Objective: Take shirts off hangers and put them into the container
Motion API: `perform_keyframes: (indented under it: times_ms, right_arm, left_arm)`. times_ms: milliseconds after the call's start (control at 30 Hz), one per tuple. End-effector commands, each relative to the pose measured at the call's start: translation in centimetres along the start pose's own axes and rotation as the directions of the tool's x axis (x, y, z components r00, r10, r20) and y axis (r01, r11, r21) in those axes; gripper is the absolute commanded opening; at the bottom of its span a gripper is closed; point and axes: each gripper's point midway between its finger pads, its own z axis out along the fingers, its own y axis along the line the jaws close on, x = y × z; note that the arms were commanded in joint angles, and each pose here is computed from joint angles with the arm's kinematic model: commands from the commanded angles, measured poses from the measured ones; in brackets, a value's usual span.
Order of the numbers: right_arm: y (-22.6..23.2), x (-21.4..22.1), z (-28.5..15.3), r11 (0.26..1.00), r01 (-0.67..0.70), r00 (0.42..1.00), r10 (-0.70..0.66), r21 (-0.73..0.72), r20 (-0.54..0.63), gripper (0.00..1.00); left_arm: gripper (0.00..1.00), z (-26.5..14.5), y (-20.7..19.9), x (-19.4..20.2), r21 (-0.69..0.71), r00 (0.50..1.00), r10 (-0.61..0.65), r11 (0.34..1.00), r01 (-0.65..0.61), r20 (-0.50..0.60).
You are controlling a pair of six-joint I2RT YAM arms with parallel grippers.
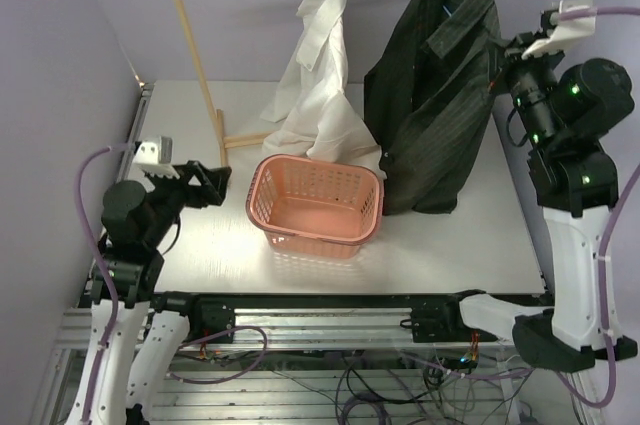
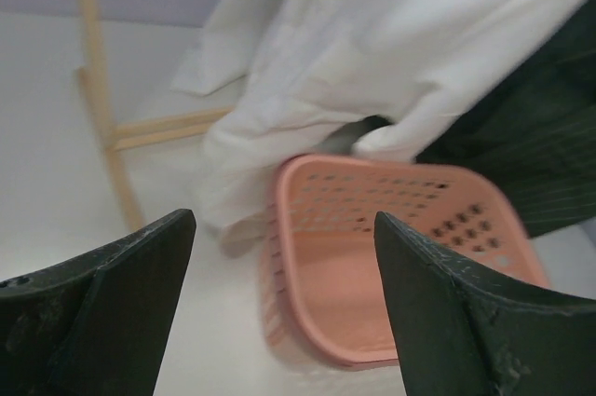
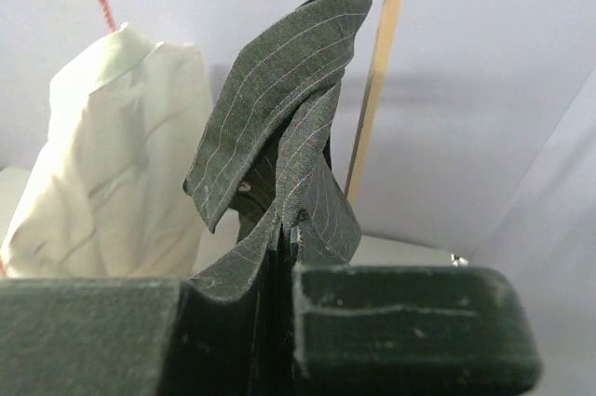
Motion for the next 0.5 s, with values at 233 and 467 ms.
perform_keyframes:
  times_ms: [233,467]
  right_arm:
    - [7.2,-0.2,-12.9,0.908,-0.032,0.995,0.068,-0.417,0.071,0.00]
    - [9.1,0.6,-18.5,0.853,-0.046,0.988,0.116,-0.520,0.102,0.00]
  left_arm:
    - [0.89,0.6,-13.4,-11.1,0.608,0.998,-0.030,0.794,-0.005,0.046]
    - [0.89,3.5,-17.3,-13.6,0.692,0.999,-0.036,0.722,0.012,0.020]
